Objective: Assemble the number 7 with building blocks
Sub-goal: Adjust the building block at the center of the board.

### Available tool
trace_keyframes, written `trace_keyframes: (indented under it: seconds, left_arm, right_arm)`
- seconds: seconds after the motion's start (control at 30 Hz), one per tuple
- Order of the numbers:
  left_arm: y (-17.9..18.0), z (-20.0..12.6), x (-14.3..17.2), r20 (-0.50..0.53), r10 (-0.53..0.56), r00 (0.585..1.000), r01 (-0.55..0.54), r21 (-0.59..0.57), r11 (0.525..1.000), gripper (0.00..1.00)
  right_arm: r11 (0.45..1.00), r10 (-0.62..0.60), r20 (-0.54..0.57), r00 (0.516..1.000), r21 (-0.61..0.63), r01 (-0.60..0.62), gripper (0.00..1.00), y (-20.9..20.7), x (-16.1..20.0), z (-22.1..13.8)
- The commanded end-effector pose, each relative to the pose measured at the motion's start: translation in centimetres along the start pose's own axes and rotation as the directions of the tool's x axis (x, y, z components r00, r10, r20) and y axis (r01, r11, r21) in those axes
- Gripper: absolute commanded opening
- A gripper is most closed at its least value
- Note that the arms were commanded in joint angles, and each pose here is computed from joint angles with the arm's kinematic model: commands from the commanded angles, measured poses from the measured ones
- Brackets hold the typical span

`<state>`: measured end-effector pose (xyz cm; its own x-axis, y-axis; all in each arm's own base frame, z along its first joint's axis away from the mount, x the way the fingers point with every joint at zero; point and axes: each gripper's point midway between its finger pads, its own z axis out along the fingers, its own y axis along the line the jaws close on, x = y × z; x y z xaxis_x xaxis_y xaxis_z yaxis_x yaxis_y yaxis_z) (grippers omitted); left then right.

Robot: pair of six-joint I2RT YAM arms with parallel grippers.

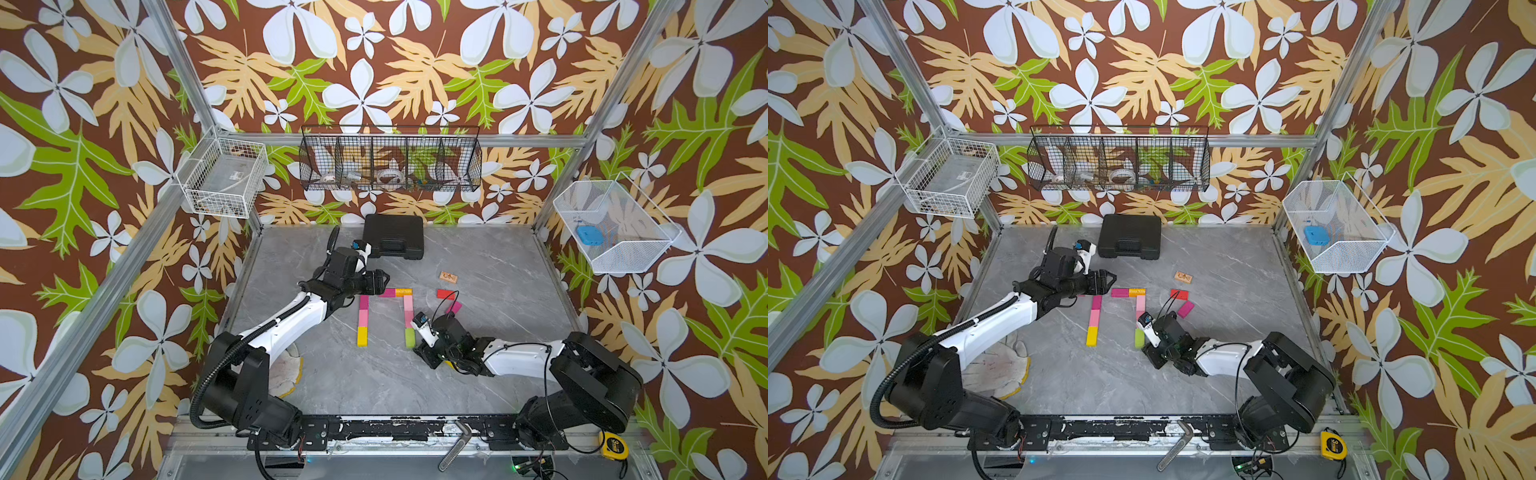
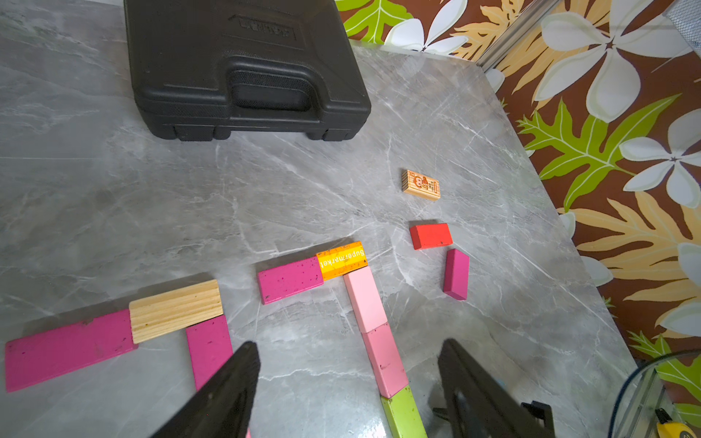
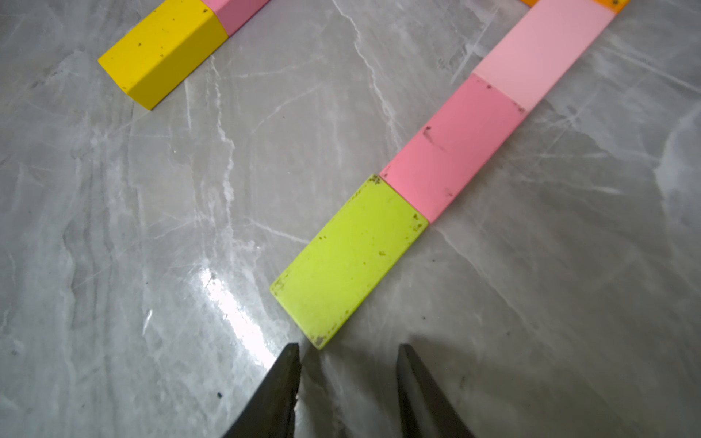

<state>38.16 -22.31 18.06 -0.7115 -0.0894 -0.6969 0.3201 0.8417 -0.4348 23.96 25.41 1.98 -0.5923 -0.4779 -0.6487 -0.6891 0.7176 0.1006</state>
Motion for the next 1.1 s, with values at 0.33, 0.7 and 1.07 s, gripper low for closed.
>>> trace_keyframes:
  seconds: [0.33,0.7,1.07]
  left_arm:
    - [-0.37,0.02,-0.42,0.017,0.001,1.000,-0.001,0.019,1.000,0.73]
    - [-0.34,0.02,-0.40,0.017,0.002,1.000,-0.003,0.017,1.000,0.73]
    - [-0.33,0.07,-0.38,0.016,0.002,1.000,-0.002,0.017,1.000,0.72]
  right_arm:
    - [1.000,-0.006,-0.018,1.000,-0.006,0.006,0.40,0.08,0.27,0.22]
    - [1.000,-0.007,-0.026,1.000,0.004,0.007,0.40,-0.07,0.33,0.41]
    - [1.000,-0.009,-0.030,1.000,0.009,0.009,0.40,-0.20,0.40,0.49]
